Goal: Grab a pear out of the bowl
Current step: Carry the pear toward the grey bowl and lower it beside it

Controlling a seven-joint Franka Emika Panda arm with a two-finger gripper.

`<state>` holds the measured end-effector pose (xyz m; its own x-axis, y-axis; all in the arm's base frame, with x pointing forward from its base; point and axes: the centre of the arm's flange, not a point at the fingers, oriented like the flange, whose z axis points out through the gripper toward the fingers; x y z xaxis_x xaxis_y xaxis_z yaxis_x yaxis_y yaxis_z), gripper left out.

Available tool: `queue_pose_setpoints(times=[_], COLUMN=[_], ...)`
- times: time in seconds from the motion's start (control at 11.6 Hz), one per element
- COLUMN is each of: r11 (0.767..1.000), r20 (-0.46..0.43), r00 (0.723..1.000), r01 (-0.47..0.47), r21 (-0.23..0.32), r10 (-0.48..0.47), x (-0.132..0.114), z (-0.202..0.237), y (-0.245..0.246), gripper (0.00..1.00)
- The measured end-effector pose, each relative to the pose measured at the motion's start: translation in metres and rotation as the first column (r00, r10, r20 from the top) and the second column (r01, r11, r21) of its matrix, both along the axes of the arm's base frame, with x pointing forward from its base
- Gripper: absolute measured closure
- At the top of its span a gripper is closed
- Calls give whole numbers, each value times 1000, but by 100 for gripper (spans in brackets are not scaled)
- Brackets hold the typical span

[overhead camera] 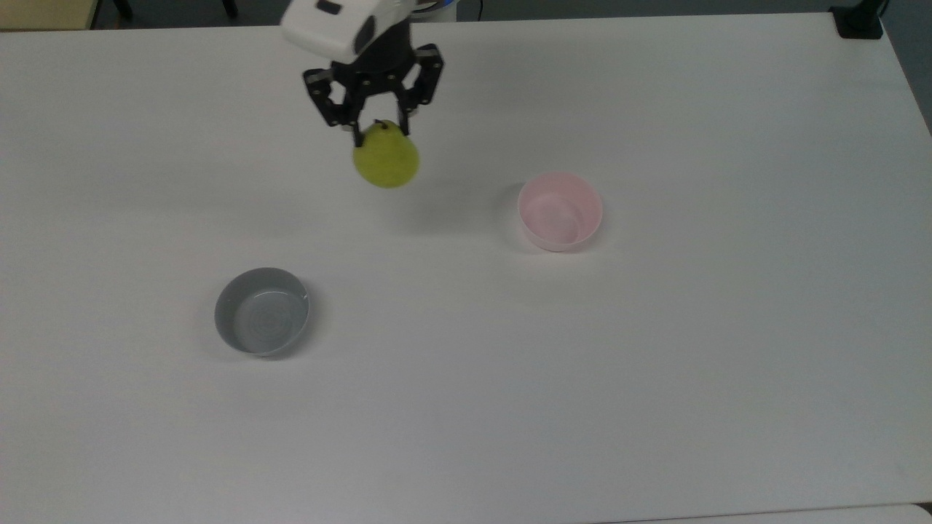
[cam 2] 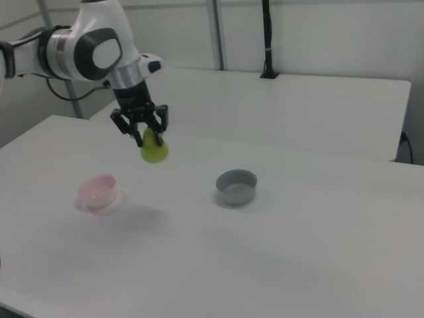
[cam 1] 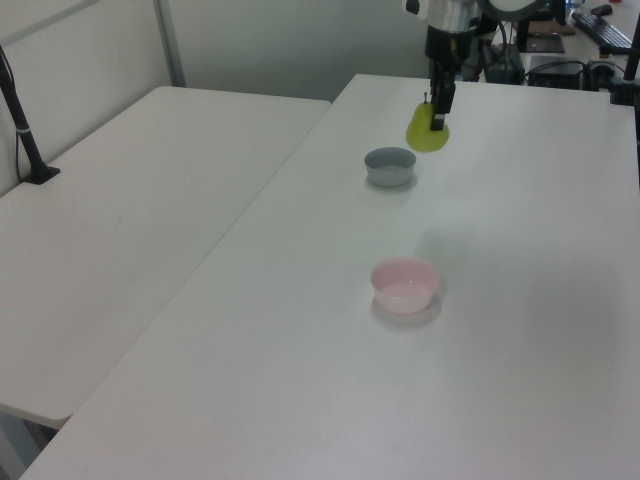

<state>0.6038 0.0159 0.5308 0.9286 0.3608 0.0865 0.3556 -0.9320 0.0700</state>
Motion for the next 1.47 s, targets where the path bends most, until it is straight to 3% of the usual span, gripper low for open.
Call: queue_pose_setpoints(times=[0.52,0.95,1.47], r11=[1000,999,999], r20=[-37,-30,-39], r00=[999,999,999], r01=[8,28,33], r21=[-17,-25,-27], r10=[-9,-29,-34], x=[-12,-8,-8], z=[-54,-144,-175], y=[-120,-136,-140], gripper=[47,47,48])
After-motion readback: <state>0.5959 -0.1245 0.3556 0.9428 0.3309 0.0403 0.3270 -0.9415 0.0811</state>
